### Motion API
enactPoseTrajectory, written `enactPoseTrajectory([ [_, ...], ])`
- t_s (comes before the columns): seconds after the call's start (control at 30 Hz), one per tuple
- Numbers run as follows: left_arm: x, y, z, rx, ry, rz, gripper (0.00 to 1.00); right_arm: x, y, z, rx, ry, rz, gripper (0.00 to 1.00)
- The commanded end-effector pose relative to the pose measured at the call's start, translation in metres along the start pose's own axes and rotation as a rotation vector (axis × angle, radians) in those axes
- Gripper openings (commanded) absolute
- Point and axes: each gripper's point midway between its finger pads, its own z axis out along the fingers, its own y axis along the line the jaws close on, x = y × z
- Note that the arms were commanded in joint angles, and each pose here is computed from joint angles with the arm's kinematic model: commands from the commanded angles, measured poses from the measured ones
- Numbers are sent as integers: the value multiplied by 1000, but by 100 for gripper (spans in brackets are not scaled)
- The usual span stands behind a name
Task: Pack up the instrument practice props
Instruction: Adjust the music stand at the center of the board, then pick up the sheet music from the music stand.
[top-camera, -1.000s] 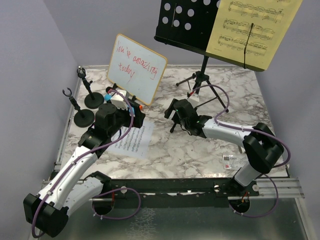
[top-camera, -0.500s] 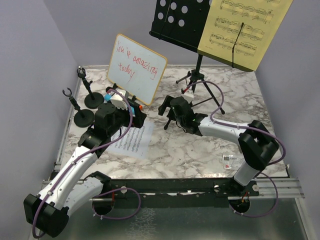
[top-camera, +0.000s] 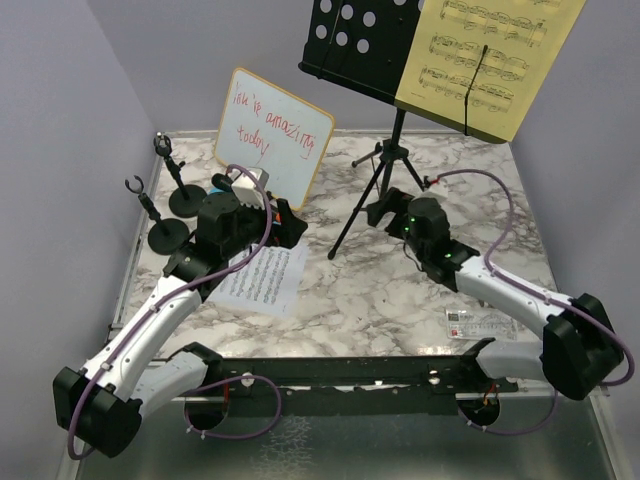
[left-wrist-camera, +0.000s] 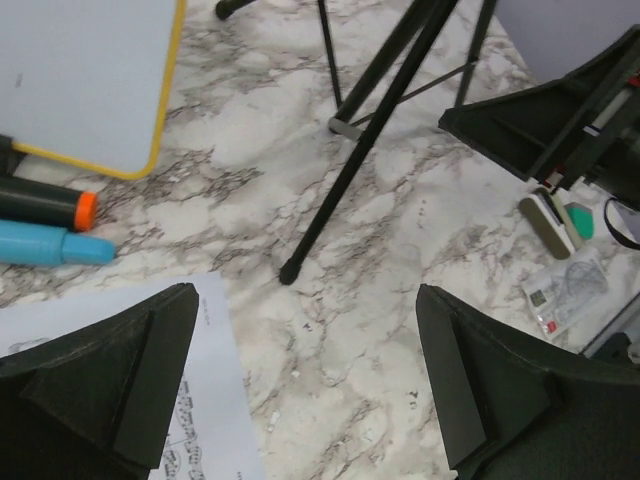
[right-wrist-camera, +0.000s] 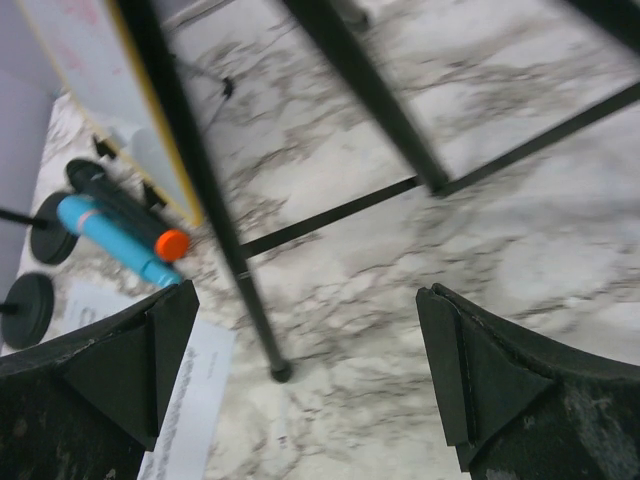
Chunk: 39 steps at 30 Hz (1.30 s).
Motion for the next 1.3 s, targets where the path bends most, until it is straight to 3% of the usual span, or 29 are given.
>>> enactPoseTrajectory([
  [0.0,-28,-40,5,87,-48,15,97,-18,-46,-19,45,-19,4,100],
  [0.3,-90,-97,10,180,-137,35,96,-98,-127,-70,223,-176,56,100],
  [0.53,-151,-153,-1,311,-235,22,91,-170,-161,-98,201,-257,194,100],
  [0.97,-226,-220,-3,449,-375,20,89,-320,-54,-184,9,-532,-26,100],
  [1.27,-267,-259,13,543,-450,50,85,-329,30,-213,-335,-470,-191,99],
])
